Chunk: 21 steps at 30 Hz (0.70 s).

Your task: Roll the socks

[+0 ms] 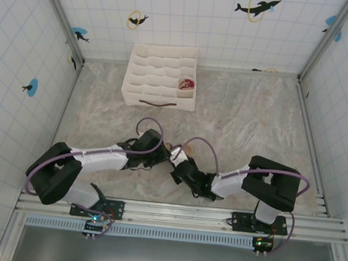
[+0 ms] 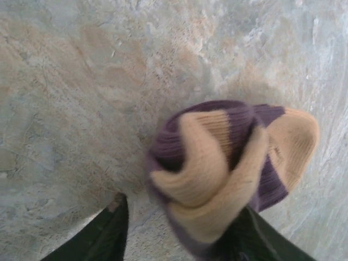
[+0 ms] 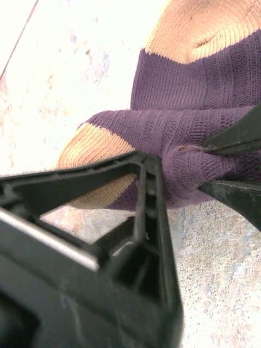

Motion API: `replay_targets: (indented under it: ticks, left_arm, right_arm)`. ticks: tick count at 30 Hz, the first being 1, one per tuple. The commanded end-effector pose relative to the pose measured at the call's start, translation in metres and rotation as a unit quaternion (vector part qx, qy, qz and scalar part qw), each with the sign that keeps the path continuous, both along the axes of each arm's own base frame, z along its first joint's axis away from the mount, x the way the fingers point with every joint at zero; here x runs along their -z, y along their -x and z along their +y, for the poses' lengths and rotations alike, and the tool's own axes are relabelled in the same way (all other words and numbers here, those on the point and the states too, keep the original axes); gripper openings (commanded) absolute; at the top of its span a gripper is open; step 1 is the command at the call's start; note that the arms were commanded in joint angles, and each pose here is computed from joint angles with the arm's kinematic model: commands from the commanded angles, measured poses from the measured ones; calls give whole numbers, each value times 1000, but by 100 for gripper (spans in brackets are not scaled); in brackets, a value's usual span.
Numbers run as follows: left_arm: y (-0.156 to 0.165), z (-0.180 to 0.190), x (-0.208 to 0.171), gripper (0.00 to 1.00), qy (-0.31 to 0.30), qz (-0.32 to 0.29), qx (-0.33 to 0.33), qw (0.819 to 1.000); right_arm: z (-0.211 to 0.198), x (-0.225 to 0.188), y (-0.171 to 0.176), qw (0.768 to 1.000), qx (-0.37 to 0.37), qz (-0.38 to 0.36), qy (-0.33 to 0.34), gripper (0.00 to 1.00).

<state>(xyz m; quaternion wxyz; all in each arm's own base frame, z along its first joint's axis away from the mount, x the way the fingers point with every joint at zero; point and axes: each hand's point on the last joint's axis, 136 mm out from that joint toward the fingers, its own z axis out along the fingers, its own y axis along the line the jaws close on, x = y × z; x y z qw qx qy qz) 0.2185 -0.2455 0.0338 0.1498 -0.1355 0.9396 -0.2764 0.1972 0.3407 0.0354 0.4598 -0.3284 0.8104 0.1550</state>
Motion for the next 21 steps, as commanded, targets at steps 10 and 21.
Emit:
replay_targets:
  ticks: [10, 21]
  left_arm:
    - [4, -1, -7, 59, 6, -3, 11, 1000]
    - [2, -5, -6, 58, 3, -3, 17, 1000]
  right_arm:
    - [-61, 72, 35, 968, 25, 240, -67, 0]
    - [-91, 83, 49, 909, 97, 374, -159, 0]
